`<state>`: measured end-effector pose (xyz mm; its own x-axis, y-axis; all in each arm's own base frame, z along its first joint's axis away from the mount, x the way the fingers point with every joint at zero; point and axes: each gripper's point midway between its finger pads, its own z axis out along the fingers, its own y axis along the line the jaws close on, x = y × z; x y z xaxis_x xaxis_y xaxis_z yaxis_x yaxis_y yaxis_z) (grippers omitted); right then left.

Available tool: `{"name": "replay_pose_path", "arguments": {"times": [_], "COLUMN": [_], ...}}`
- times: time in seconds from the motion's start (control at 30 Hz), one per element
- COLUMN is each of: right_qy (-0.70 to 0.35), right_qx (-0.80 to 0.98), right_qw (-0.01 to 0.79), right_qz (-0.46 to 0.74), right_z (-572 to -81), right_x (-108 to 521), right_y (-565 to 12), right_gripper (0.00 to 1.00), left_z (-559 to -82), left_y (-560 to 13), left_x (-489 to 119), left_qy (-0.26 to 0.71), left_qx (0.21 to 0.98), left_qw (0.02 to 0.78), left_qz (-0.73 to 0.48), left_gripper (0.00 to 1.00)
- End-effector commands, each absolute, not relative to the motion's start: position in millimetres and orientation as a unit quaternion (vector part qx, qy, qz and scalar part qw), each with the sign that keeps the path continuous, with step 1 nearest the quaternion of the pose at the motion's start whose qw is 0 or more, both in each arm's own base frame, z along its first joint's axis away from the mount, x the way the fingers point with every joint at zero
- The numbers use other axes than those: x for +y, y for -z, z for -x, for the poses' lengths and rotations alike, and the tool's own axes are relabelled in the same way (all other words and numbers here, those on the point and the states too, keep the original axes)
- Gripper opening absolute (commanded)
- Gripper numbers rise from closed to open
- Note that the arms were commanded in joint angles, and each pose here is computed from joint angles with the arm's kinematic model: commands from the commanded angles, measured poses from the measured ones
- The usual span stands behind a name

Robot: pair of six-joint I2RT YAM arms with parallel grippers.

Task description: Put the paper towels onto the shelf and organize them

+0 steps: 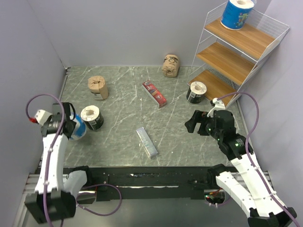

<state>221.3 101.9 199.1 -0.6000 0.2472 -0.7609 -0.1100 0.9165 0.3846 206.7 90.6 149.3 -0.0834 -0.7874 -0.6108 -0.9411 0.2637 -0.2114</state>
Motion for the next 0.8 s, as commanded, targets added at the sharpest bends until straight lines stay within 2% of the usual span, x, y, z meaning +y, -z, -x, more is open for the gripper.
{"name": "replay_pose_path", "arguments": {"times": [0.0, 0.1, 0.17, 0.3, 0.37, 0.57, 0.6, 0.73, 0.77], "right_qy": [-0.239, -0.247, -0.244, -0.235, -0.234, -0.214, -0.204, -0.188, -0.188], "right_qx": [0.841, 0.835, 0.831, 0.83, 0.831, 0.831, 0.831, 0.827, 0.825], "right_qw": [0.485, 0.49, 0.498, 0.503, 0.502, 0.507, 0.509, 0.513, 0.516], "right_qz": [-0.034, -0.034, -0.04, -0.052, -0.054, -0.079, -0.088, -0.133, -0.136], "right_z": [-221.7, -219.2, -220.0, -220.8, -219.5, -216.9, -217.3, -216.3, -216.5], "right_x": [110.2, 111.3, 108.9, 103.7, 102.9, 91.3, 86.5, 73.8, 73.3], "right_y": [-236.2, -242.0, -245.6, -248.2, -248.9, -250.2, -248.8, -245.3, -245.3], "right_gripper": [1.0, 1.0, 1.0, 0.99, 0.99, 0.99, 0.99, 0.97, 0.97], "left_z": [-241.7, -257.5, -266.9, -295.0, -306.0, -334.5, -337.2, -342.8, -337.8], "left_y": [-222.0, -261.5, -280.0, -279.3, -286.4, -287.0, -270.4, -263.8, -245.3], "left_x": [63.3, 33.7, 12.6, -29.2, -47.3, -168.8, -196.0, -269.4, -296.0], "left_qy": [0.004, 0.084, 0.136, 0.193, 0.191, 0.232, 0.233, 0.235, 0.234], "left_qx": [0.767, 0.775, 0.777, 0.812, 0.816, 0.844, 0.859, 0.866, 0.875], "left_qw": [0.452, 0.524, 0.54, 0.504, 0.509, 0.48, 0.456, 0.44, 0.42], "left_qz": [0.456, 0.343, 0.292, 0.224, 0.2, 0.063, 0.036, -0.031, -0.055], "left_gripper": [0.13, 0.19, 0.19, 0.2, 0.2, 0.22, 0.23, 0.26, 0.27]}}
